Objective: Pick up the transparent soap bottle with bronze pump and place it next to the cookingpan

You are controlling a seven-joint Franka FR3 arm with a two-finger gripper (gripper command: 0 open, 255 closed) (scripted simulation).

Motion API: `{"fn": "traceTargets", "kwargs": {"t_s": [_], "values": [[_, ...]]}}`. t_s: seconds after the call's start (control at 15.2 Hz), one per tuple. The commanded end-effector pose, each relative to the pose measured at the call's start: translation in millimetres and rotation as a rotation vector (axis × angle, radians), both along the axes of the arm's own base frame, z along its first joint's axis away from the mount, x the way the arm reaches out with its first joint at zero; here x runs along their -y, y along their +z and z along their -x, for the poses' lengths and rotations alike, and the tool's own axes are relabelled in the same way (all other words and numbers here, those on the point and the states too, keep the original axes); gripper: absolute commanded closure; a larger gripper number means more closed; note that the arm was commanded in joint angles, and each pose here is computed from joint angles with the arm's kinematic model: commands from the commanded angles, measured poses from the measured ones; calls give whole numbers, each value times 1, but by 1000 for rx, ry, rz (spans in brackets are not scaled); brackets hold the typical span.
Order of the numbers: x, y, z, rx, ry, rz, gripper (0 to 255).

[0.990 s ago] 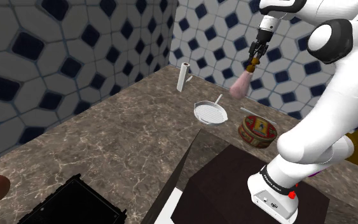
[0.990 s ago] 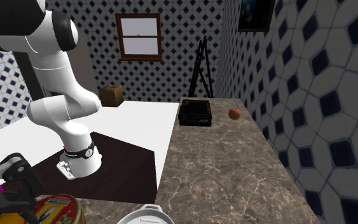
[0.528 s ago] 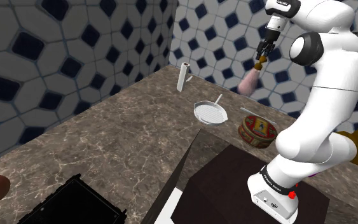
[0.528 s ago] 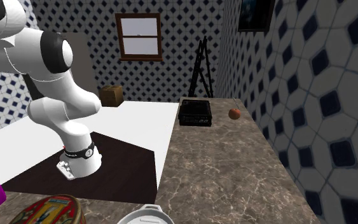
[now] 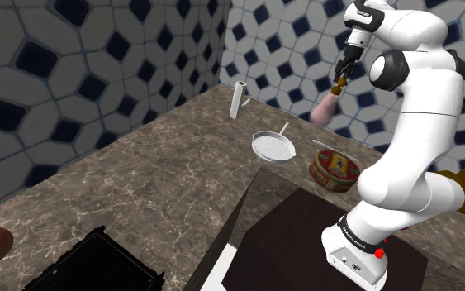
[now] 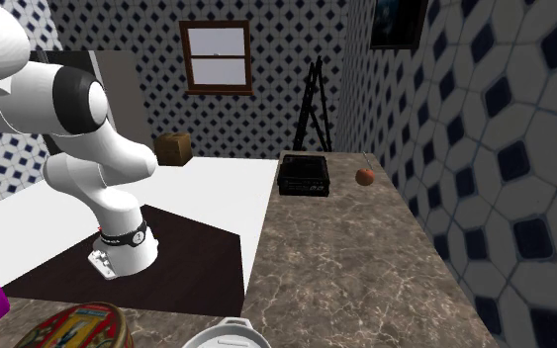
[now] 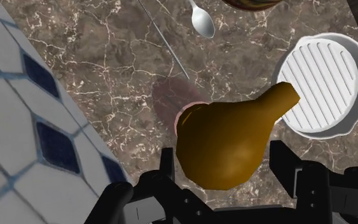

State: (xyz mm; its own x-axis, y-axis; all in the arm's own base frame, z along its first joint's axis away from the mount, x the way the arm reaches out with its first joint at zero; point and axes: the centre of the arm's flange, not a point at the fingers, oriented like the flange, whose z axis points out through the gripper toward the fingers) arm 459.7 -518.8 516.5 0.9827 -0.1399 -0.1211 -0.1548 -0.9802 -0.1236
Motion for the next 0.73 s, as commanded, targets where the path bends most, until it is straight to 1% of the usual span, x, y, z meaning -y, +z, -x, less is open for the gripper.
{"fn": "traceTargets", "kwargs": {"t_s": [0.0, 0.66], "values": [[-1, -10, 0, 1, 0, 1, 255], [-1, -63, 0, 1, 0, 1, 255]]}}
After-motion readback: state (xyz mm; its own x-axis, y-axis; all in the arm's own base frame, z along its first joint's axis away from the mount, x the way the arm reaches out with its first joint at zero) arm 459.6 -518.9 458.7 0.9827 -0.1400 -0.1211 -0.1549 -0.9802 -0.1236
